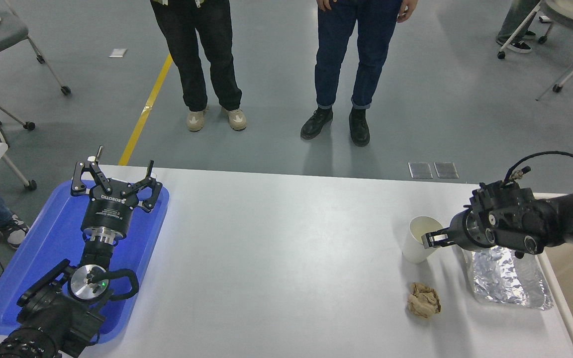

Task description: Pick up paper cup place in dustbin

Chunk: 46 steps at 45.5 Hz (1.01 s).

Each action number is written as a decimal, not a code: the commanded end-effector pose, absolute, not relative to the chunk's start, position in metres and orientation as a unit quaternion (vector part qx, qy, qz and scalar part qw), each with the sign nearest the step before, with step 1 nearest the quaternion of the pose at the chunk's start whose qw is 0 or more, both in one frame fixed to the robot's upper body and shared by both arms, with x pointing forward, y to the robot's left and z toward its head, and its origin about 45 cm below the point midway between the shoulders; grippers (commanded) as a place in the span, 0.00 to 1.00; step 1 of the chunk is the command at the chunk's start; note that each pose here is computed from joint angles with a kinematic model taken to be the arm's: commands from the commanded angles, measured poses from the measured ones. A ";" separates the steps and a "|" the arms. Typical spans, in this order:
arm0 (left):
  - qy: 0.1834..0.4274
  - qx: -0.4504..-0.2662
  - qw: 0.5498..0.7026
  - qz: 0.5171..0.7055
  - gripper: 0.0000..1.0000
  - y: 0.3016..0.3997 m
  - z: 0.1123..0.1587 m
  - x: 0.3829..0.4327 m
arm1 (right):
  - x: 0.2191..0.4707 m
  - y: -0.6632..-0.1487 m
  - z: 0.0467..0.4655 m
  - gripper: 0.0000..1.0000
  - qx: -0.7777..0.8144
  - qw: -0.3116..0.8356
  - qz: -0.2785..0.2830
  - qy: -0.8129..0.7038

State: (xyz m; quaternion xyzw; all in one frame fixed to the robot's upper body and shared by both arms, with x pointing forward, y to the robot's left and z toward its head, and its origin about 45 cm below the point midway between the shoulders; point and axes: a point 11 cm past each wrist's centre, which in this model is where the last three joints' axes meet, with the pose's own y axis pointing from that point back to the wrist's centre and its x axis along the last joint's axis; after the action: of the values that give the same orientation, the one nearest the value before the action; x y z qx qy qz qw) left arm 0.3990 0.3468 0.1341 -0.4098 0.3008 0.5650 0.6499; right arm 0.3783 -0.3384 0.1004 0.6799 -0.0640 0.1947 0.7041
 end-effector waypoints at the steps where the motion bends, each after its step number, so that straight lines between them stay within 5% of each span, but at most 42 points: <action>1: 0.301 -0.410 0.650 0.565 1.00 0.3468 0.1341 0.3990 | 0.378 -0.334 0.096 0.00 0.684 0.699 0.195 -0.069; 27: 0.301 -0.409 0.650 0.565 1.00 0.3466 0.1340 0.3990 | 0.382 -0.333 0.106 0.00 0.689 0.695 0.195 -0.070; 46: 0.301 -0.409 0.650 0.565 1.00 0.3466 0.1340 0.3990 | 0.382 -0.354 0.187 0.00 0.688 0.702 0.177 -0.056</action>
State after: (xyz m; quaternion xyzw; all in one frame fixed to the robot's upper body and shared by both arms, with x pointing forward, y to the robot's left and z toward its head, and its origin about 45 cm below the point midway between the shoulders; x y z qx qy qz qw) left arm 0.3990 0.3466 0.1340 -0.4093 0.3012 0.5647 0.6502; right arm 0.3851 -0.3445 0.1392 0.6897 -0.0686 0.1857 0.6965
